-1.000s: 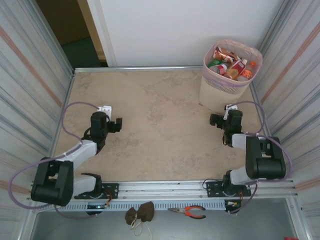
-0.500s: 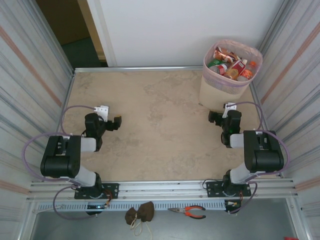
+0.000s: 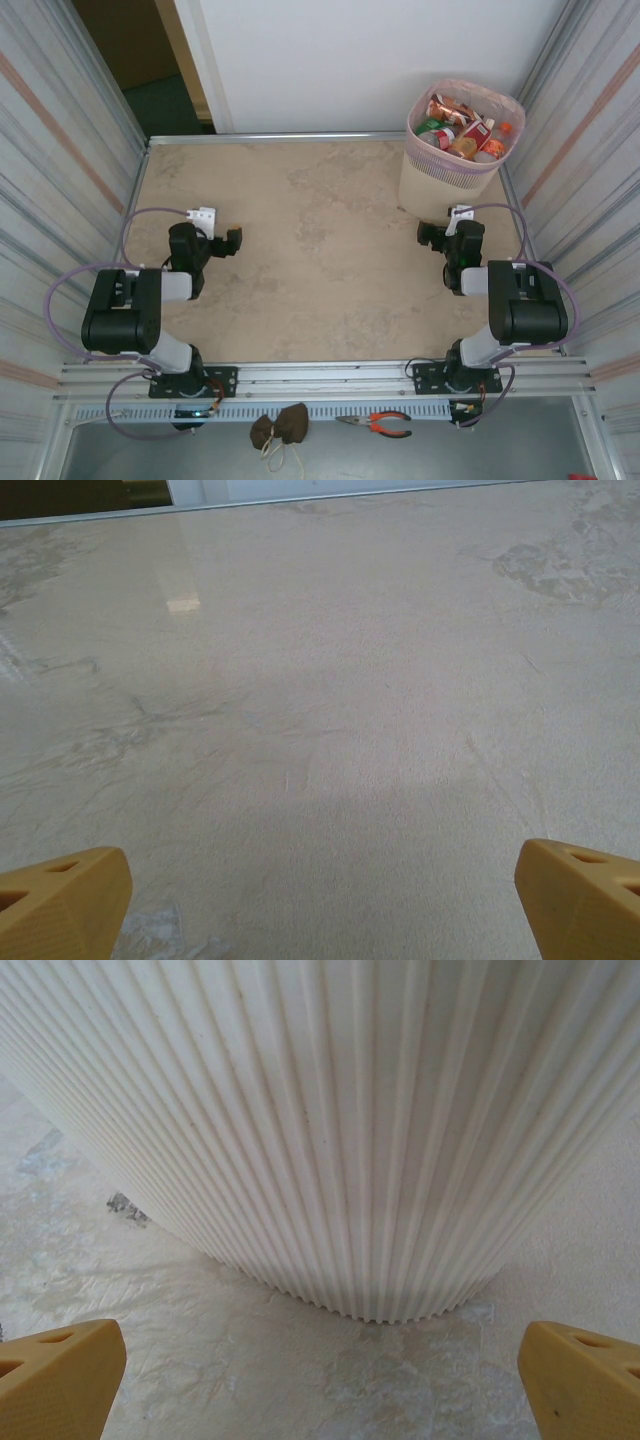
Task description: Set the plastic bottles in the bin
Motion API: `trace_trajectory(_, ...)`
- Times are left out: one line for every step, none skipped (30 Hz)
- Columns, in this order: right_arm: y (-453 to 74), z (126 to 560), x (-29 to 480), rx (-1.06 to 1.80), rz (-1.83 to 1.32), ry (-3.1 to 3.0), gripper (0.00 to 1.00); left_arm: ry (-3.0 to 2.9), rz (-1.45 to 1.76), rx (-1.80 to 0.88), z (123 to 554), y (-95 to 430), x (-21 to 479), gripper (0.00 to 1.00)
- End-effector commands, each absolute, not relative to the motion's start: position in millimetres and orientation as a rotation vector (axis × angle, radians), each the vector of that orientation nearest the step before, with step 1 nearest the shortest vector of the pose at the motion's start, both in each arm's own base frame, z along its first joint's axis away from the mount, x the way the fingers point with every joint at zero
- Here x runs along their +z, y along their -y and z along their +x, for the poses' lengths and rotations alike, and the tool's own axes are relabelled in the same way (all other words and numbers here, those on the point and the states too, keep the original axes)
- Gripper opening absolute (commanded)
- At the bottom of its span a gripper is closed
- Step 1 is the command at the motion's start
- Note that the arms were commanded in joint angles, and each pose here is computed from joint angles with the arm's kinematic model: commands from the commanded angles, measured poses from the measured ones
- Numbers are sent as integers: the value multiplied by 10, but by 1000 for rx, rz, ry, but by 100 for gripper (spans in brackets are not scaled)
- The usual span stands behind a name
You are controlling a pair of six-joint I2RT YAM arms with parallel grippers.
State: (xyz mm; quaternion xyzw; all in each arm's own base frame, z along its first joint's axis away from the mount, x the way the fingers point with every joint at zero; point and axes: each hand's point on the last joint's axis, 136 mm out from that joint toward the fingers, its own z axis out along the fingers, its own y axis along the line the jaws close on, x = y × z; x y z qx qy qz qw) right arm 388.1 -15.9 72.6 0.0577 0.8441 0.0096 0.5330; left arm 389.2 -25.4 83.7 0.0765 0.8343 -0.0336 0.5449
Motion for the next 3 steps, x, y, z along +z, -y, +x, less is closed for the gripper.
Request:
trace_trajectory(164, 3953, 800, 32, 128, -1989, 99, -1960, 161, -69, 3944, 213, 914, 99)
trace_trajectory(161, 3947, 805, 33, 128, -1986, 99, -1960, 161, -69, 3946, 213, 912, 99)
trace_trajectory(158, 3948, 814, 33, 127, -1982, 99, -1959, 161, -69, 3946, 212, 918, 99)
